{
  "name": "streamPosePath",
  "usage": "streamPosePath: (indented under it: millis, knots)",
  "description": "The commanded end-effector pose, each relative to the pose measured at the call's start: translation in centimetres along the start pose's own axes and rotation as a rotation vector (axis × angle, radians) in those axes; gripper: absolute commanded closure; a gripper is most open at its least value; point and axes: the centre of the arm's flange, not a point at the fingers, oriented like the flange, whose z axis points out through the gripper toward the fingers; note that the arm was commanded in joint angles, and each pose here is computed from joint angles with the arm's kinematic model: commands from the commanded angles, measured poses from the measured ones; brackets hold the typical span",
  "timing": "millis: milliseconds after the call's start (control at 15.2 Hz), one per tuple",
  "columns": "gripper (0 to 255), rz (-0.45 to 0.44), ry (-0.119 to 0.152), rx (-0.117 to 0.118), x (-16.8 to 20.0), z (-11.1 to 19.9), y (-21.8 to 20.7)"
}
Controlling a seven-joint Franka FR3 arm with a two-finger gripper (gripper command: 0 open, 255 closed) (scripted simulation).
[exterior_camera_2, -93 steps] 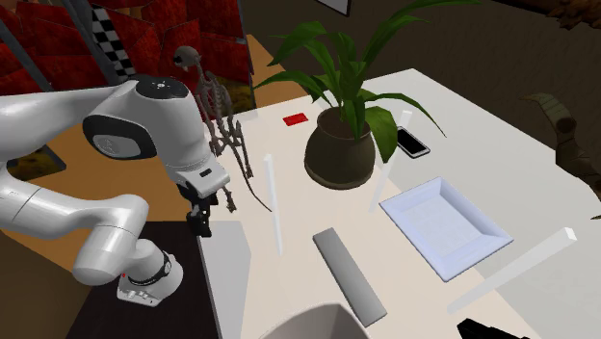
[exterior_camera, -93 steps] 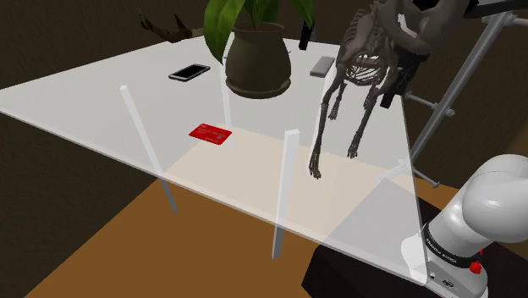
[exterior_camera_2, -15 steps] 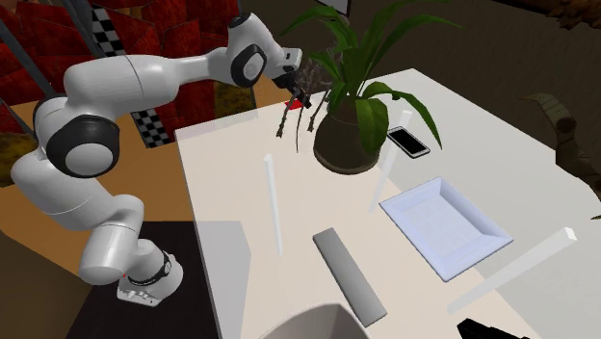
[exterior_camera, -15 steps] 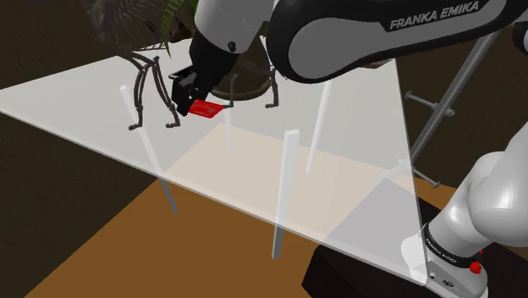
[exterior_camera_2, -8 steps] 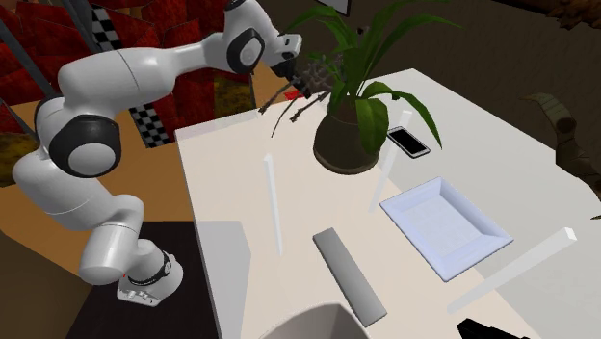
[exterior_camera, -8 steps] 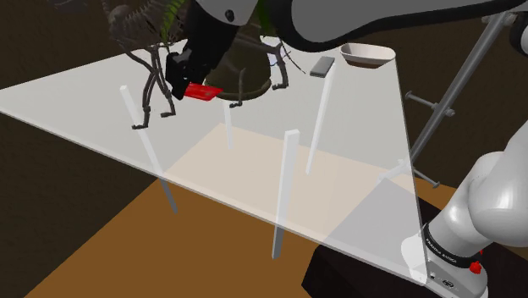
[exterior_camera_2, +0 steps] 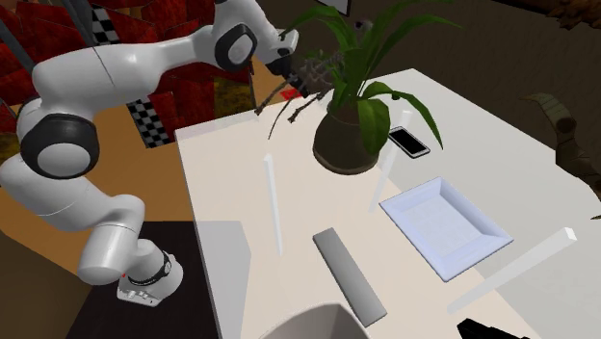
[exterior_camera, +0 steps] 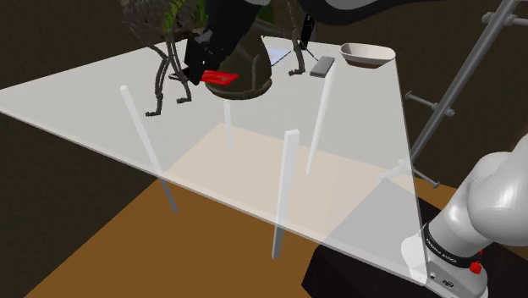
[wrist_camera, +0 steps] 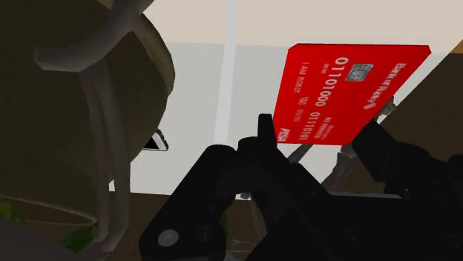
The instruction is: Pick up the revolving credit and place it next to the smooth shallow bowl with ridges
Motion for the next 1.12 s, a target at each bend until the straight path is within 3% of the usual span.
streamPosePath:
  millis: [0, 1056]
  knots:
    - [255, 0.010, 0.000, -0.006, -1.3, -0.9, 2.7]
    - [255, 0.010, 0.000, -0.006, -12.2, -8.1, 19.3]
